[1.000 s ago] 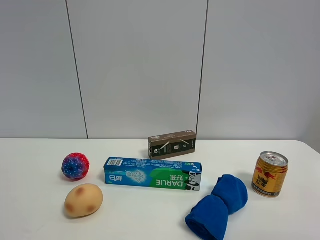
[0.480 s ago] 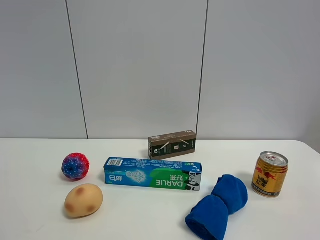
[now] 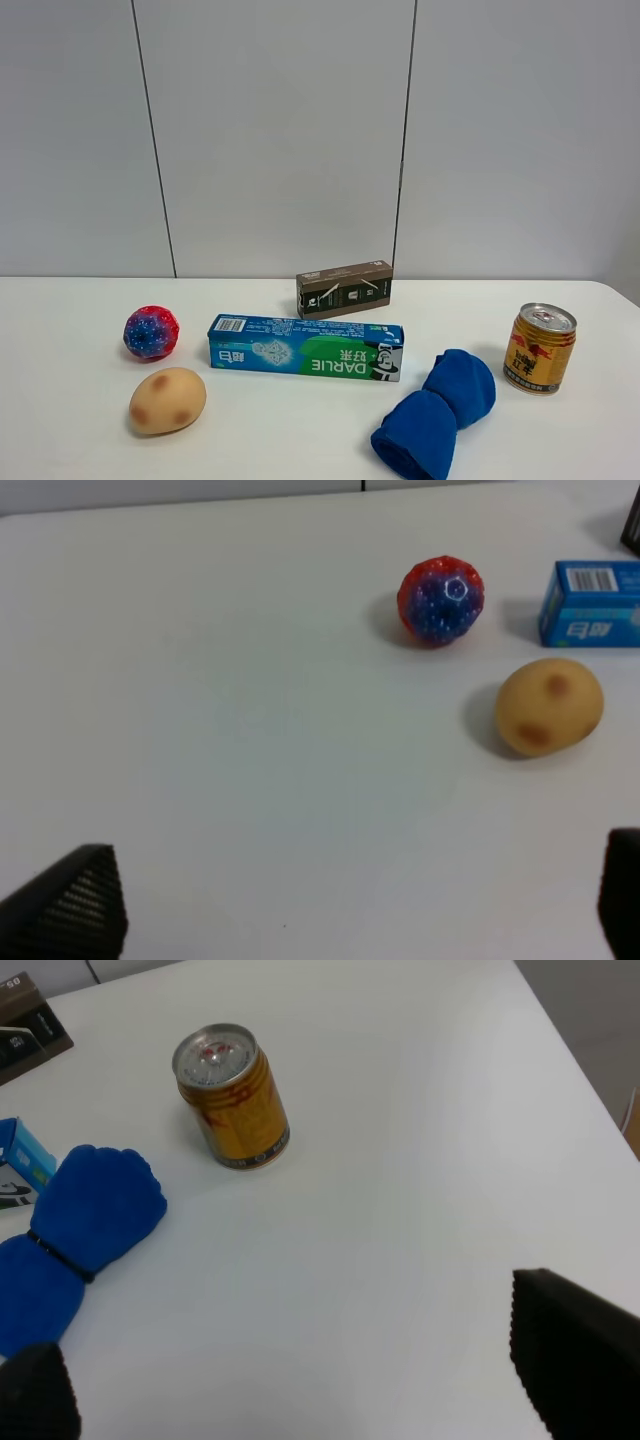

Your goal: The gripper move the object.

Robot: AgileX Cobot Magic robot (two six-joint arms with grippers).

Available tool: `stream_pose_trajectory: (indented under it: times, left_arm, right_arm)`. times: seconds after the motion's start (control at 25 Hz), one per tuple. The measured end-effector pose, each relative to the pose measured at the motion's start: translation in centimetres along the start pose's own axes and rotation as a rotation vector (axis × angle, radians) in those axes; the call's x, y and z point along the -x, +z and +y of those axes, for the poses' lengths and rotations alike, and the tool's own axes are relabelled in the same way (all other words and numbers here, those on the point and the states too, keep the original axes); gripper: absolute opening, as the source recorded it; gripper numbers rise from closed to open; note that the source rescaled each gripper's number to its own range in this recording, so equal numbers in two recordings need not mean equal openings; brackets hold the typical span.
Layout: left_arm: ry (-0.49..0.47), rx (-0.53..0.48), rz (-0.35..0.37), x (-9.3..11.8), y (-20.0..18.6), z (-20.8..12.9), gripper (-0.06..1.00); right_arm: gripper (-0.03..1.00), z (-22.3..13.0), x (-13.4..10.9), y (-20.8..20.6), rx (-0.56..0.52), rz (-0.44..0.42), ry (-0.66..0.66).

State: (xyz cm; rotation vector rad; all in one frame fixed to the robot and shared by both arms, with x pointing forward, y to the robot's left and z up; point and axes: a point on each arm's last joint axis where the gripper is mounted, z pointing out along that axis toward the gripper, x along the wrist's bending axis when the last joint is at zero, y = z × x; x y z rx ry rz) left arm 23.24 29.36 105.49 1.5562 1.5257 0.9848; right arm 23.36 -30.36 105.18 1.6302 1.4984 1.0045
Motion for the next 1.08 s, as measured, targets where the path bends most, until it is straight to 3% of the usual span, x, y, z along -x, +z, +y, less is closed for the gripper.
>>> stream_pose_trajectory:
  times: [0.28, 1.08]
  left_arm:
    - [0.0, 0.0, 0.0, 0.0, 0.0, 0.0, 1.0]
    - [0.0, 0.0, 0.0, 0.0, 0.0, 0.0, 1.0]
  right_arm:
    - [0.63, 0.0, 0.01, -0.02, 0.007, -0.061, 0.028]
    - [0.63, 0.0, 0.01, -0.02, 0.007, -0.059, 0.028]
